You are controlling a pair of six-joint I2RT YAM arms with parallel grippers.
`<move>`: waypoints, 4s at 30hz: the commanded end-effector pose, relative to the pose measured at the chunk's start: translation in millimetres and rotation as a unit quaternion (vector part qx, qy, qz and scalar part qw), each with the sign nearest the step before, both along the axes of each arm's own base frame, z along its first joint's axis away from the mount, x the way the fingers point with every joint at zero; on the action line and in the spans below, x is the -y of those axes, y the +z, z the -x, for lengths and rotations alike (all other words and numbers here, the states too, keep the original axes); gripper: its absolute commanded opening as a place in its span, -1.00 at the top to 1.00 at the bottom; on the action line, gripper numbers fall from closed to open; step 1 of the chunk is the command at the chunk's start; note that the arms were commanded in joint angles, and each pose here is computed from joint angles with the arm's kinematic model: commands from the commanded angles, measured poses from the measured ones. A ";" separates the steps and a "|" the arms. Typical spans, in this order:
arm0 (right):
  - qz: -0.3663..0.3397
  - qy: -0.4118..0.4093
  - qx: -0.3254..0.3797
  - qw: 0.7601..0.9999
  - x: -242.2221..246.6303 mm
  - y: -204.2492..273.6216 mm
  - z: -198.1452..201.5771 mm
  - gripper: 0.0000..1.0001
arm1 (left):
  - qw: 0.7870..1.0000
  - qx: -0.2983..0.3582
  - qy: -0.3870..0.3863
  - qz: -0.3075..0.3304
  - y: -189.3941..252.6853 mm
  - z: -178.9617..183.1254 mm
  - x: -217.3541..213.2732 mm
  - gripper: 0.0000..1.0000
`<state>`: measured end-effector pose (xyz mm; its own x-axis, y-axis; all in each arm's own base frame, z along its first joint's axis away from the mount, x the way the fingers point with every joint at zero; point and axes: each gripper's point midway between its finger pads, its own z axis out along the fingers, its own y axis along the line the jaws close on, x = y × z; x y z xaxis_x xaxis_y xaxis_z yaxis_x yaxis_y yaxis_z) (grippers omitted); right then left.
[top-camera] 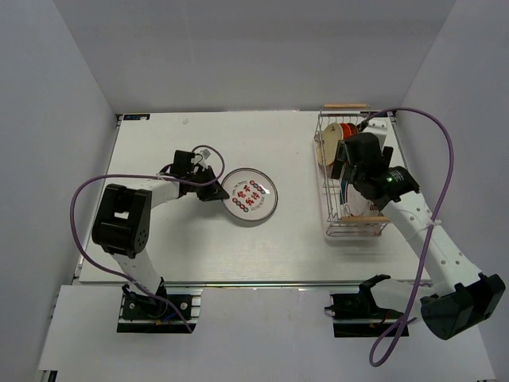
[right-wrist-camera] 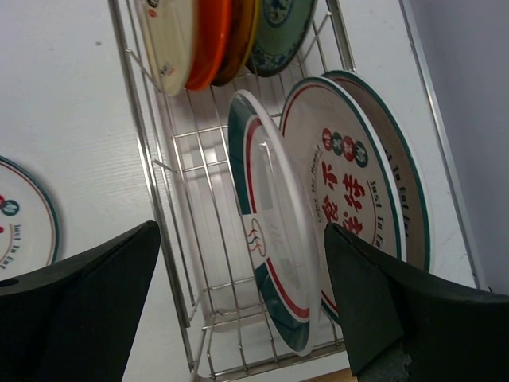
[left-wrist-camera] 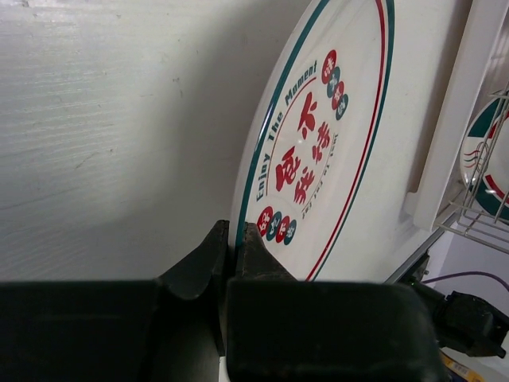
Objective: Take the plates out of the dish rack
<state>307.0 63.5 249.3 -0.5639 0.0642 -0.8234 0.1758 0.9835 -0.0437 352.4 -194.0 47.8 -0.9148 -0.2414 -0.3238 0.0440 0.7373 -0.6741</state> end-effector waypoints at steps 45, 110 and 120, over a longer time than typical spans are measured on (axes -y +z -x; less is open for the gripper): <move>0.102 -0.021 -0.021 0.994 39.4 1.6 -7.0 0.94 | 0.973 0.167 0.141 -0.066 168.5 10.0 -54.6 -0.96; -0.173 0.174 0.077 0.966 -74.0 38.2 -11.3 -0.78 | 0.993 0.102 0.062 0.007 113.6 16.6 -19.4 1.00; -0.093 0.032 0.095 0.991 2.1 36.6 25.1 -0.78 | 0.997 0.042 0.060 -0.007 69.9 1.4 -16.4 1.00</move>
